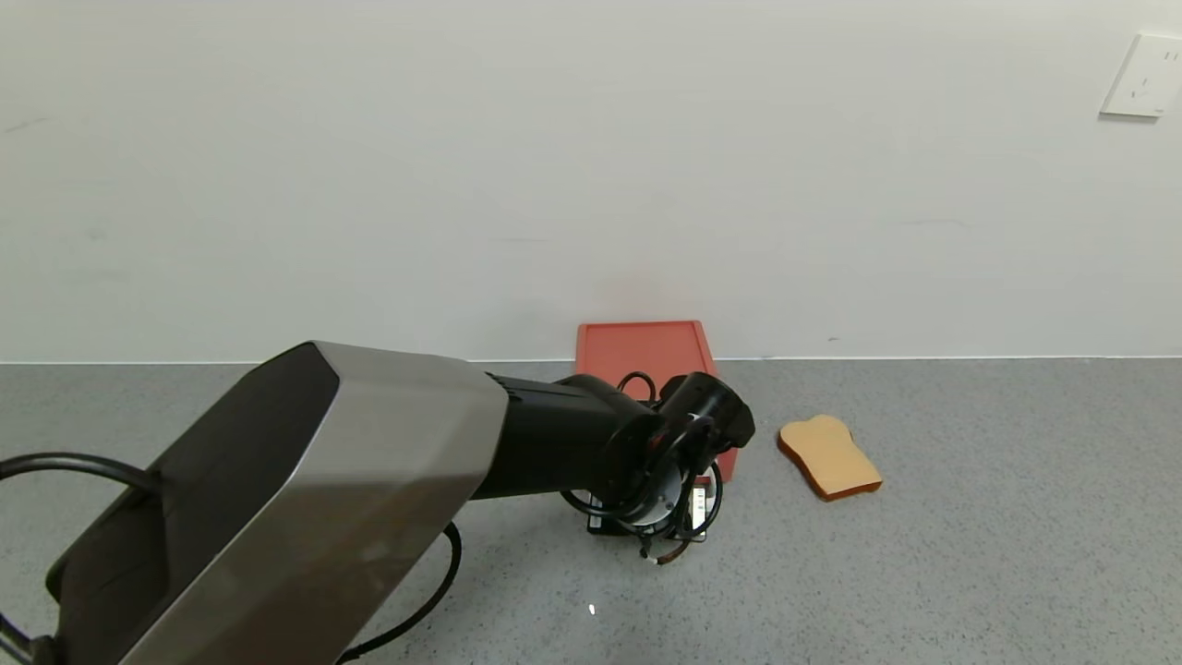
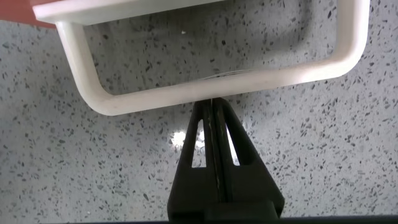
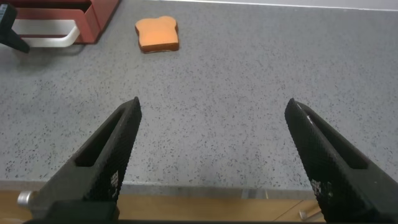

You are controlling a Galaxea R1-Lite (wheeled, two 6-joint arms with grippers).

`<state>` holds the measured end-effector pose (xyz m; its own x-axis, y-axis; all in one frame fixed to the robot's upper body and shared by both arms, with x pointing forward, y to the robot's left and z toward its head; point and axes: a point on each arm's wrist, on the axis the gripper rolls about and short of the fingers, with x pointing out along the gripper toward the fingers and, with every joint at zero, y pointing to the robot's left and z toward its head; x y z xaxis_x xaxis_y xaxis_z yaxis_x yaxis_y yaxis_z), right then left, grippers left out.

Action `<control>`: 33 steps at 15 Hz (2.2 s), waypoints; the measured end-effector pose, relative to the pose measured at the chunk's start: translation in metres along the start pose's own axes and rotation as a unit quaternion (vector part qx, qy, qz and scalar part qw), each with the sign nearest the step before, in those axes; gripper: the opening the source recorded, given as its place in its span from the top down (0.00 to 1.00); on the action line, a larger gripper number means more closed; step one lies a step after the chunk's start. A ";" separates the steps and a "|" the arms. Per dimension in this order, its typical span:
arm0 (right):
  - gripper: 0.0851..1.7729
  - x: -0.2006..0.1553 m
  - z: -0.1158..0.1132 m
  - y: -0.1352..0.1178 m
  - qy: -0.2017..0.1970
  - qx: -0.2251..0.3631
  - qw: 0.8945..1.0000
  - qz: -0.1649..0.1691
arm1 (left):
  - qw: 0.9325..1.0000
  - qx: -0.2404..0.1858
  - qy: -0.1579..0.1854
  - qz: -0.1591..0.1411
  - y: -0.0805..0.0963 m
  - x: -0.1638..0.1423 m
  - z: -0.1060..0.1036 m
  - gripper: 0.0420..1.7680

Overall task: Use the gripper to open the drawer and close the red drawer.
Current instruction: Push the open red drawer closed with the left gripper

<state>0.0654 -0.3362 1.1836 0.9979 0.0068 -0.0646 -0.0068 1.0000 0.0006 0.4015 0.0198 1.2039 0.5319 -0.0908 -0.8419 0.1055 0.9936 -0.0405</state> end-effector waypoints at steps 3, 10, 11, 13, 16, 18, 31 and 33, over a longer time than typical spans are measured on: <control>0.04 0.000 0.000 0.000 0.000 0.000 1.000 0.000 | 1.000 0.001 -0.006 -0.001 0.001 0.003 0.006 0.96; 0.04 0.000 0.000 0.000 -0.001 0.000 1.000 0.000 | 1.000 0.006 -0.027 -0.006 0.006 0.012 0.021 0.96; 0.04 0.000 0.000 0.000 -0.001 0.000 1.000 0.000 | 0.999 0.006 -0.030 -0.007 0.007 0.013 0.023 0.96; 0.04 0.000 0.000 0.000 -0.001 0.000 1.000 0.000 | 0.999 0.006 -0.037 -0.009 0.008 0.016 0.025 0.96; 0.04 0.000 0.000 0.000 -0.001 0.000 1.000 0.000 | 0.999 0.005 -0.041 -0.008 0.010 0.018 0.028 0.96; 0.04 0.000 0.000 0.000 -0.001 0.000 1.000 0.000 | 0.999 0.005 -0.043 -0.008 0.011 0.020 0.031 0.96; 0.04 0.000 0.000 0.000 0.000 0.000 1.000 0.000 | 0.999 0.034 0.026 0.016 0.020 -0.014 0.020 0.96; 0.04 0.000 0.000 0.000 0.000 0.000 1.000 0.000 | 0.999 0.035 0.020 0.009 0.024 -0.036 0.024 0.96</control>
<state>0.0654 -0.3362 1.1837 0.9979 0.0072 -0.0638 -0.0072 1.0000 0.0011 0.4048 0.0451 1.2457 0.5012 -0.0681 -0.8626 0.1545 0.9879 0.0118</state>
